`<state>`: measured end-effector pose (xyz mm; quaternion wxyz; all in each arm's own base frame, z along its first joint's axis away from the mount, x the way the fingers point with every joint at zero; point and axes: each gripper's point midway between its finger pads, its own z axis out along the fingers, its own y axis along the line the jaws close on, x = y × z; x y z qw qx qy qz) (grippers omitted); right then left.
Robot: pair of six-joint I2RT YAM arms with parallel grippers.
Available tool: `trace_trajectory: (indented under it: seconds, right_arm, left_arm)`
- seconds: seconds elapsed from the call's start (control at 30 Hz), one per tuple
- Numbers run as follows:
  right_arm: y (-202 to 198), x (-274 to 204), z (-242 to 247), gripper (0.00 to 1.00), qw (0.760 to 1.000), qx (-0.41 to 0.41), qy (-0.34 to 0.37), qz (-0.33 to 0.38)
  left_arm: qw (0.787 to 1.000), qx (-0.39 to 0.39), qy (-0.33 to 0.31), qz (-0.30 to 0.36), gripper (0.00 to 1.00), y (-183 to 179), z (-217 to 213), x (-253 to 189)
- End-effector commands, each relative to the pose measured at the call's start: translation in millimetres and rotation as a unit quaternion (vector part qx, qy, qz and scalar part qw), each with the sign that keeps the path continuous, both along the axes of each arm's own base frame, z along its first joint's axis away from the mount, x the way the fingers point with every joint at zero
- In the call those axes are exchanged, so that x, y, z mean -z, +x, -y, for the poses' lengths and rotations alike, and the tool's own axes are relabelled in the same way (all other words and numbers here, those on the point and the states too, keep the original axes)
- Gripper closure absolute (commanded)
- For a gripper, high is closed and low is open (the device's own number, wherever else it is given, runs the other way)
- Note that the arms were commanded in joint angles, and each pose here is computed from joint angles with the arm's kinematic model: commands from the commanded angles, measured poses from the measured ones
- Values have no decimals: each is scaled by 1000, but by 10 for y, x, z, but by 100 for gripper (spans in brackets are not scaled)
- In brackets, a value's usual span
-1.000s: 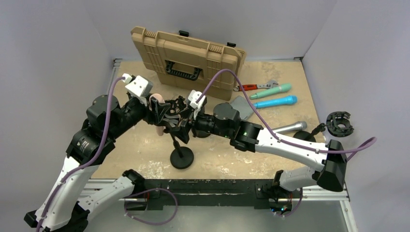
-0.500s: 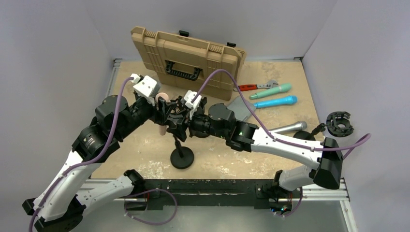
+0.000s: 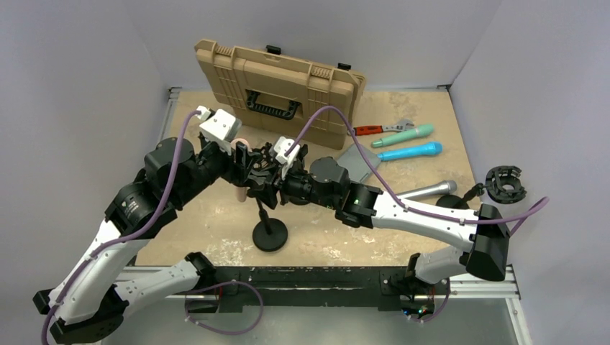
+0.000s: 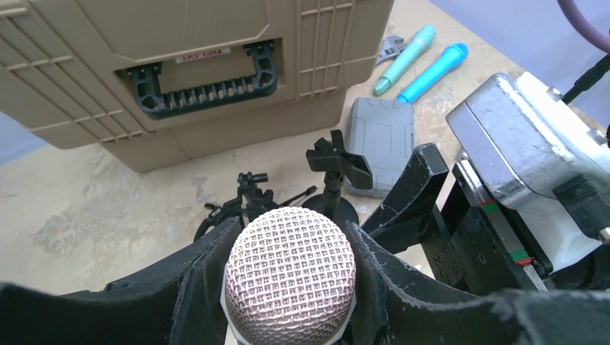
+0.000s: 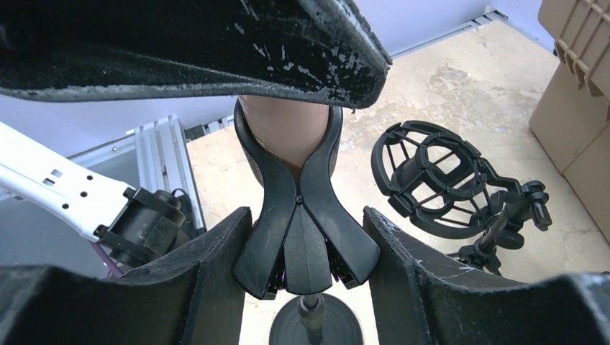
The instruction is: Remove the microphone from the stand
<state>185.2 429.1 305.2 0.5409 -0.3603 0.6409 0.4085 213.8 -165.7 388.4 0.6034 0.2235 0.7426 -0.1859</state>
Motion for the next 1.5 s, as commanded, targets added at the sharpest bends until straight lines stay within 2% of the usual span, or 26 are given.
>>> trace_trajectory:
  seconds: [0.0, 0.17, 0.2, 0.23, 0.27, 0.3, 0.37, 0.43, 0.63, 0.77, 0.87, 1.13, 1.33, 1.47]
  right_arm:
    - [66, 106, 71, 100, 999, 20, -28, 16]
    - [45, 20, 104, 100, 999, 19, -15, 20]
    - [37, -16, 113, 88, 1000, 19, -7, 22]
    - [25, -50, 123, 66, 1000, 17, 0, 25]
    - [6, -85, 131, 50, 999, 14, 10, 28]
    - [-11, -131, 144, 38, 999, 11, 24, 31]
    - [-51, -180, 169, 27, 998, 5, 46, 39]
    - [-50, -194, 166, 24, 997, 5, 55, 45]
    - [-49, -213, 70, 22, 997, -7, 58, 49]
    - [-45, -237, 27, 27, 997, -9, 61, 48]
    - [-22, -215, -12, 38, 997, -5, 59, 42]
    - [61, -138, 75, 98, 997, 28, 57, 47]
    - [31, -32, 96, 100, 998, 21, 46, 48]
    - [39, 40, 159, 100, 998, 30, 38, 46]
  left_arm:
    - [999, -26, -31, 16, 100, -38, -131, -386]
    - [998, 64, -21, 10, 100, -179, 137, -364]
    - [998, 62, -20, 3, 100, -167, 149, -331]
    - [998, 54, -22, -5, 100, -147, 147, -301]
    - [999, 43, -25, -11, 100, -126, 126, -283]
    - [999, 33, -27, -16, 100, -110, 107, -261]
    - [999, 22, -31, -19, 100, -95, 84, -234]
    - [999, 19, -29, -20, 100, -88, 75, -196]
    - [999, 16, -23, -22, 100, -82, 61, -162]
    - [999, 18, -25, -23, 100, -86, 70, -164]
    - [999, 19, -27, -22, 100, -94, 70, -174]
    - [999, 19, -33, -9, 100, -134, 24, -273]
    - [1000, 4, -27, 9, 100, -125, -76, -383]
    - [998, -54, 2, 39, 100, -47, -341, -562]
